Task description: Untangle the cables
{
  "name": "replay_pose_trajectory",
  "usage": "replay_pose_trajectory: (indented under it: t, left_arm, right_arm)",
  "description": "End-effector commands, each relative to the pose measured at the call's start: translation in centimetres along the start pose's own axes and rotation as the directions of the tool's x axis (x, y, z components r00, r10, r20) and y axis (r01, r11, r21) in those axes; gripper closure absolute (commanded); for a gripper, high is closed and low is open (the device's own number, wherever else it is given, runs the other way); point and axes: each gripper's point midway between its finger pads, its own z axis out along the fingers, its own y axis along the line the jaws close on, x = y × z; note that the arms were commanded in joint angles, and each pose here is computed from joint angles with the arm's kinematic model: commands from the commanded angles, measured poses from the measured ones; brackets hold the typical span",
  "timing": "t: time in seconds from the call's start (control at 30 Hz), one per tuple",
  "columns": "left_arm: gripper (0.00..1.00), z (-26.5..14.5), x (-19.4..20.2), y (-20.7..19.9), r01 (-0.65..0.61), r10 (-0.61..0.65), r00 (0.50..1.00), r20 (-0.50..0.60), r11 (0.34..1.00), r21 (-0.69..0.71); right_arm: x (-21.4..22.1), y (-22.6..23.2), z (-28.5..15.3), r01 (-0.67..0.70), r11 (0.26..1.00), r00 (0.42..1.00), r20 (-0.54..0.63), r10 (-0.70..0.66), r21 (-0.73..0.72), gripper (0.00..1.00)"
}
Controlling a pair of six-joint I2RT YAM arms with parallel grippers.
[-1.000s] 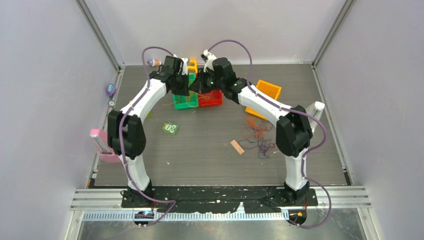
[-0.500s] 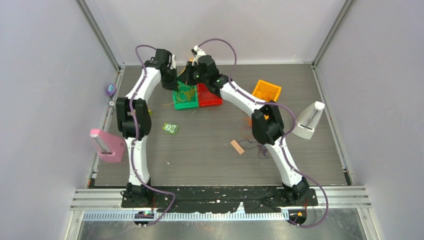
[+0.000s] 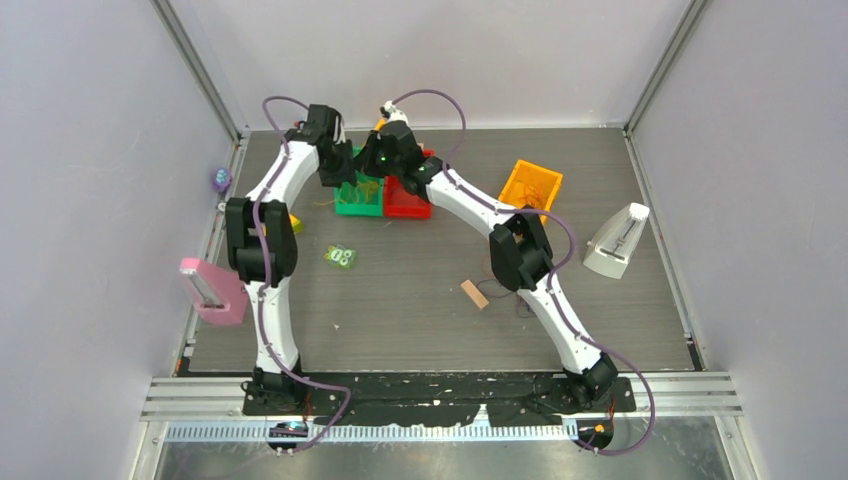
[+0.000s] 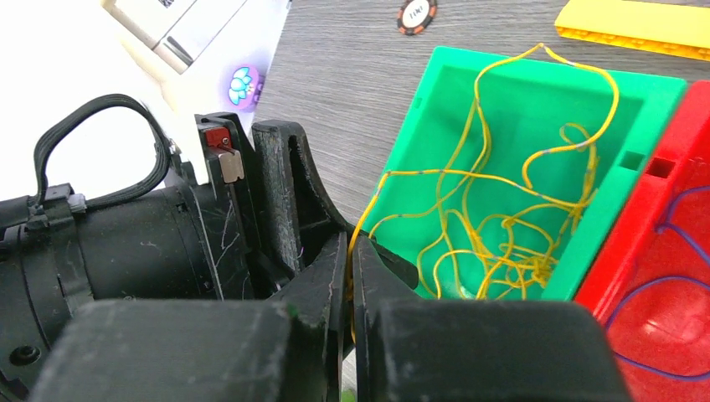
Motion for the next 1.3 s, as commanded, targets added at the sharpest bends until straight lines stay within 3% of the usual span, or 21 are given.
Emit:
replay_pose_trajectory:
  t: [0.0, 0.23, 0.4, 0.6, 1.0, 1.27]
  left_arm:
    - [0.57, -8.7, -3.6, -4.3, -0.056, 0.032, 0.985, 0.172, 0.989, 0.134]
    - [0.55, -11.2, -3.9, -4.4, -0.063, 0.029, 0.974, 0.223, 0.987, 0.146]
    - [0.57, -9.4, -3.7, -4.0, -0.051, 0.023, 0.983, 0.181, 0.987, 0.151]
    - [0.58, -8.8, -4.5, -3.4, -0.008, -0.032, 0.982, 0.185, 0.978, 0.210]
    - [0.52, -12.3, -6.2, -1.2, 0.023, -0.076, 0.959, 0.274, 0.981, 0.194]
    - [0.41, -10.0, -4.8, 1.3, 0.076, -0.109, 0.961, 0.254, 0.988, 0.135]
  right_arm:
    - [0.6, -4.1, 0.6, -0.015, 0.986, 0.999, 0.037, 0.009, 0.165, 0.91]
    - [1.1, -4.4, 0.5, -0.028, 0.990, 0.999, 0.029, 0.024, 0.138, 0.93]
    - [-2.6, 0.2, -2.1, -0.019, 0.996, 0.991, 0.129, 0.031, -0.090, 0.94]
    - [-5.2, 2.8, -6.0, 0.028, 0.967, 0.980, 0.197, 0.024, -0.255, 0.95]
    - [-4.5, 0.8, -3.1, 0.003, 0.984, 0.986, 0.165, 0.027, -0.179, 0.95]
    - [-3.6, 1.0, 0.2, 0.005, 0.983, 0.988, 0.151, 0.024, -0.184, 0.94]
